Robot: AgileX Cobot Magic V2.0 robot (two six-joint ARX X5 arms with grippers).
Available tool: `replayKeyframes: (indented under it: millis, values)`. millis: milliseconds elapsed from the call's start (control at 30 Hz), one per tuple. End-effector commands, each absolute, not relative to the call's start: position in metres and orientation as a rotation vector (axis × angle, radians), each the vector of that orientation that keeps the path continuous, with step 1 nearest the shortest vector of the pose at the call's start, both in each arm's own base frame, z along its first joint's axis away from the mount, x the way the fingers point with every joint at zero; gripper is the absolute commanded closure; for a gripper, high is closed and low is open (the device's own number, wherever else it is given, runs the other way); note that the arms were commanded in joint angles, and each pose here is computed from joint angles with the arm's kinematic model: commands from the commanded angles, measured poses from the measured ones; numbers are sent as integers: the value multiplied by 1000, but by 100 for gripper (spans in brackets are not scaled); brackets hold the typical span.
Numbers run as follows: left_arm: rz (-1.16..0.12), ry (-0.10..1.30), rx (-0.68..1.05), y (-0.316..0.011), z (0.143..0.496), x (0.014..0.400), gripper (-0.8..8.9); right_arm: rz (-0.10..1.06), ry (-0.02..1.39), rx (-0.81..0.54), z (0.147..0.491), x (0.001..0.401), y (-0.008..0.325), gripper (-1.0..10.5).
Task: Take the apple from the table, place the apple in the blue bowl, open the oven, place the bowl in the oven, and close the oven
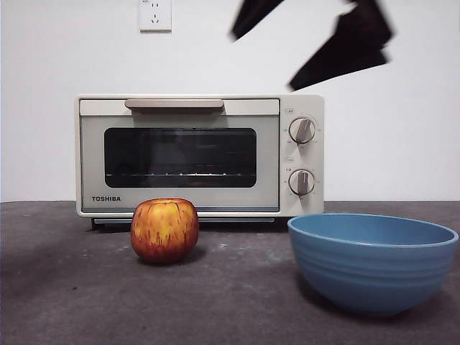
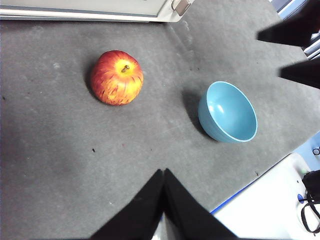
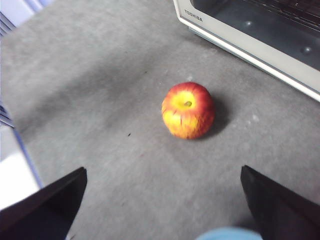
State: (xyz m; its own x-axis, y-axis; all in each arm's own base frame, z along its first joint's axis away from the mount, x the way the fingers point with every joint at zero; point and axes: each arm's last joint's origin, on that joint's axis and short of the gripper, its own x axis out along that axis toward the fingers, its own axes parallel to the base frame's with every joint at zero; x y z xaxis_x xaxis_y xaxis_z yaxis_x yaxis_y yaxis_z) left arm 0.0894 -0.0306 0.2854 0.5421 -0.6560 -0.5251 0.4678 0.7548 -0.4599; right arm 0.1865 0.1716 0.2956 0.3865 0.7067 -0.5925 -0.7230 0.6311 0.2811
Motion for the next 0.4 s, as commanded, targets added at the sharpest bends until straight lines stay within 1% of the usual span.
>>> replayKeyframes:
  millis: [33,100,200,300,400]
  values:
    - [-690,710,-256,-31,290,90,806,912,778,-39,293,205,200,456]
    - [-690,710,-256,-31,290,90,806,914,799,-52,290,216,216,456]
    - [-690,710,-256,-31,290,90,806,919,849,-86,275,239,252,456]
    - [-690,710,-256,-31,290,90,806,884,882,-125,257,255,279,456]
    - [-690,710,-256,-31,290,90,806,834,893,-162,240,267,295,456]
